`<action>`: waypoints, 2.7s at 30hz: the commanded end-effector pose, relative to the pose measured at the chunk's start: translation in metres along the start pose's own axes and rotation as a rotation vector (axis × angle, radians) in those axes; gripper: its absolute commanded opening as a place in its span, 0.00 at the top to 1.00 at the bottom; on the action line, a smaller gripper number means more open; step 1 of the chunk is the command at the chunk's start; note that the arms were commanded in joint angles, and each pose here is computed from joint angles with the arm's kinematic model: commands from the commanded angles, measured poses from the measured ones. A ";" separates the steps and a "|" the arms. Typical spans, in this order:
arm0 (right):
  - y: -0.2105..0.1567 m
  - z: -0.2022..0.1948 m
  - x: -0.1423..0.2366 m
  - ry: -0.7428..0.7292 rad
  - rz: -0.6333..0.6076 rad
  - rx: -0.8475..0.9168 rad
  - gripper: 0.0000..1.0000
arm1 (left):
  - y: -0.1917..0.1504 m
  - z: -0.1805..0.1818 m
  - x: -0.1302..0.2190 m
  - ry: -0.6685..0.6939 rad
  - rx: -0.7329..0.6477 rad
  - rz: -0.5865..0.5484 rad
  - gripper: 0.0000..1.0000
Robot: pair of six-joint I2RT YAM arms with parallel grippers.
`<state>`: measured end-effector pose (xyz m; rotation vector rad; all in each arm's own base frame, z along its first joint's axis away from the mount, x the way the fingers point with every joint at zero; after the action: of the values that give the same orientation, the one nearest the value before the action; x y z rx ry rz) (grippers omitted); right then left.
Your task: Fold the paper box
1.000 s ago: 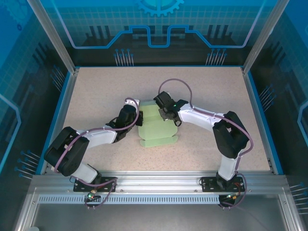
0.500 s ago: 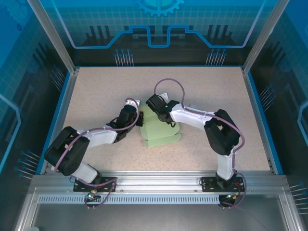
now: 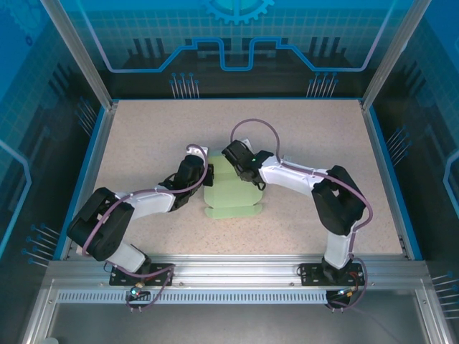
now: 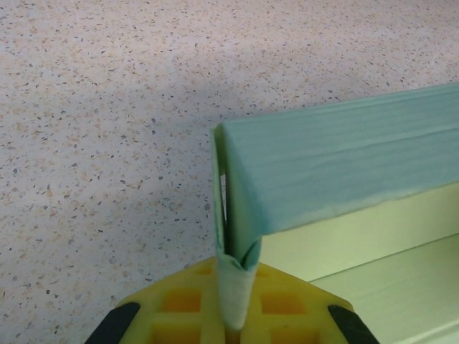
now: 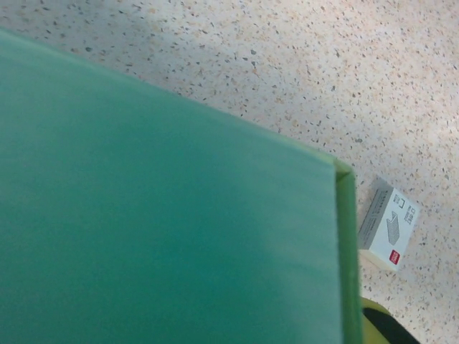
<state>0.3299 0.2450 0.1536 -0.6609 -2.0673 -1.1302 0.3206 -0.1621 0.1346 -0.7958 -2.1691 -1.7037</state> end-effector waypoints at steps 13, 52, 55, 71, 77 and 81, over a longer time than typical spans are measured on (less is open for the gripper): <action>0.003 -0.007 0.030 0.224 -0.078 -0.052 0.44 | 0.009 -0.005 -0.003 0.006 -0.028 -0.018 1.00; 0.001 -0.026 0.070 0.356 -0.170 -0.010 0.37 | 0.008 -0.010 0.002 -0.002 -0.088 0.214 1.00; 0.004 -0.042 0.085 0.399 -0.221 -0.039 0.37 | 0.006 -0.013 0.004 -0.019 -0.118 0.367 1.00; -0.020 -0.090 0.074 0.397 -0.210 -0.149 0.37 | 0.004 -0.003 0.000 0.004 -0.276 0.881 1.00; -0.026 -0.087 0.063 0.387 -0.174 -0.141 0.37 | 0.002 -0.006 -0.019 -0.002 -0.326 1.000 0.99; -0.030 -0.087 0.056 0.386 -0.151 -0.144 0.37 | 0.005 -0.009 -0.032 0.012 -0.355 1.050 0.97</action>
<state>0.2985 0.1658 0.2222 -0.3022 -1.7443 -1.3941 0.3531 -0.1784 0.1233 -1.5422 -1.1370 -1.4783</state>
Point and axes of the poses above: each hand's point on the last joint's axis, 136 mm out from that joint toward the fingers, its own x axis back along the fingers, its own z axis along the line the jaws close on, y = z × x, the point moved 7 cm from there along x, back along the fingers, and after that the axes turned 7 degrees about x, right-handed, at the moved point
